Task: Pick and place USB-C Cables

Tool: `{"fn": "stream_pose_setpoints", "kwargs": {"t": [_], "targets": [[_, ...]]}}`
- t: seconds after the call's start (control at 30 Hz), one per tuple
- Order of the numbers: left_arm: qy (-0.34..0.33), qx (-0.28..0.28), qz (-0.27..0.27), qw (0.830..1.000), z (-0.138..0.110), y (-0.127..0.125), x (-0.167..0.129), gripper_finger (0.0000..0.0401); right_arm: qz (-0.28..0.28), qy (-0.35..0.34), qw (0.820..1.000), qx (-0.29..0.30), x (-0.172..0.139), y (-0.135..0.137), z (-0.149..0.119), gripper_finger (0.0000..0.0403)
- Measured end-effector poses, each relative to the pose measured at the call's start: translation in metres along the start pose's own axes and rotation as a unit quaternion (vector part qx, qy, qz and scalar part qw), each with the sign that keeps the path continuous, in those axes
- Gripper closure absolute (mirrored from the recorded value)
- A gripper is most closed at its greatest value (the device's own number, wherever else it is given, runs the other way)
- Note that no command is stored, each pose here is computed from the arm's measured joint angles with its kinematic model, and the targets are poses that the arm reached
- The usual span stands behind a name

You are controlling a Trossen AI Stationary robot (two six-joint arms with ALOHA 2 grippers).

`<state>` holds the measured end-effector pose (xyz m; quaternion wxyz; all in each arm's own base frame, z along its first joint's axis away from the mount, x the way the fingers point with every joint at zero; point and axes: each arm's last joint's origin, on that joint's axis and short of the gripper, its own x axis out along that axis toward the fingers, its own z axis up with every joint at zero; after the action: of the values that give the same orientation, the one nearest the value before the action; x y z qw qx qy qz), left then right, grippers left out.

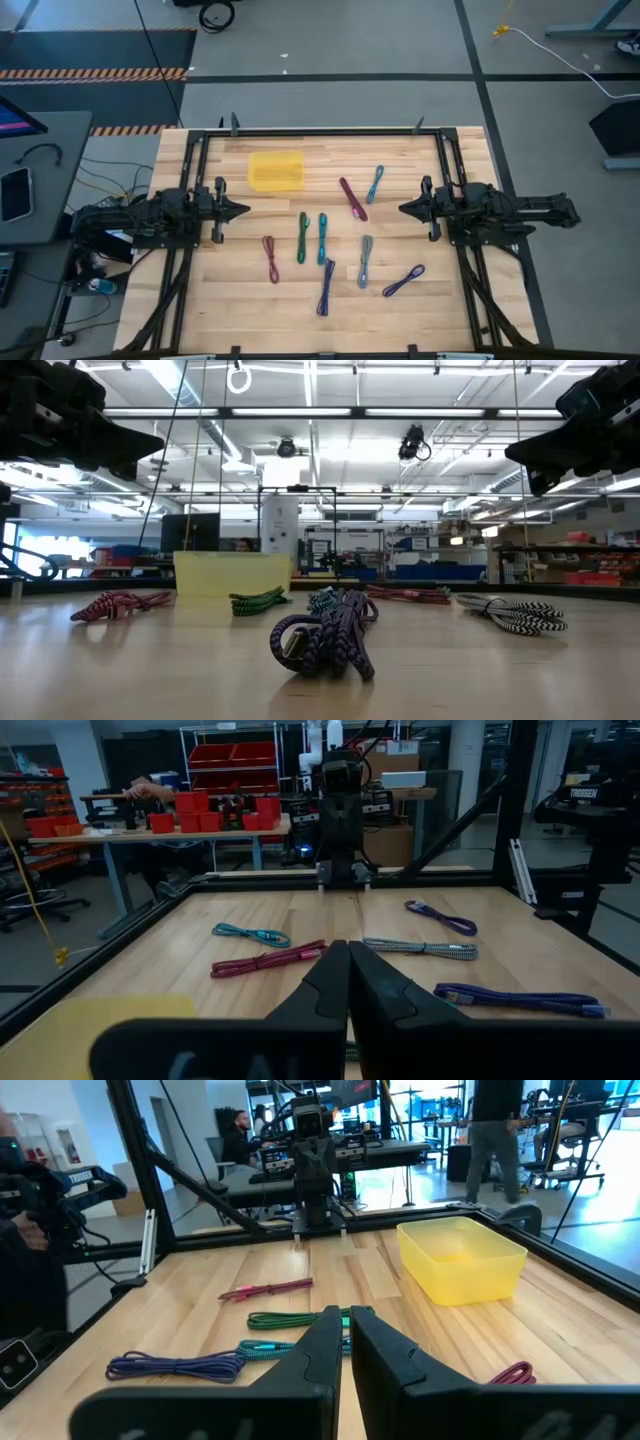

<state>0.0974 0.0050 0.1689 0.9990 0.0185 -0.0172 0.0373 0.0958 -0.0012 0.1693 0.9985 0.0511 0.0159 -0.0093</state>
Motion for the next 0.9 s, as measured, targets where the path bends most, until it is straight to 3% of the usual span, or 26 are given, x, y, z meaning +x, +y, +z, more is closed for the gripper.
{"fn": "stream_pose_setpoints", "kwargs": {"t": [0.3, 0.57, 0.8, 0.9], "targets": [[-0.028, -0.006, 0.002, 1.000, 0.005, 0.000, 0.000, 0.0394, 0.000, 0.000, 1.000, 0.000, 0.000, 0.000, 0.000, 0.0371], [-0.094, -0.171, 0.011, 0.981, 0.018, 0.002, -0.002, 0.0394, 0.000, 0.000, 1.000, 0.000, 0.000, 0.000, 0.000, 0.0371], [-0.122, -0.254, -0.004, 0.959, 0.023, 0.002, -0.003, 0.0394, 0.000, 0.000, 1.000, 0.000, 0.000, 0.000, 0.000, 0.0371], [-0.125, -0.263, -0.006, 0.957, 0.024, 0.002, -0.003, 0.0394, 0.000, -0.002, 1.000, 0.000, 0.000, 0.000, 0.000, 0.0371]]}}
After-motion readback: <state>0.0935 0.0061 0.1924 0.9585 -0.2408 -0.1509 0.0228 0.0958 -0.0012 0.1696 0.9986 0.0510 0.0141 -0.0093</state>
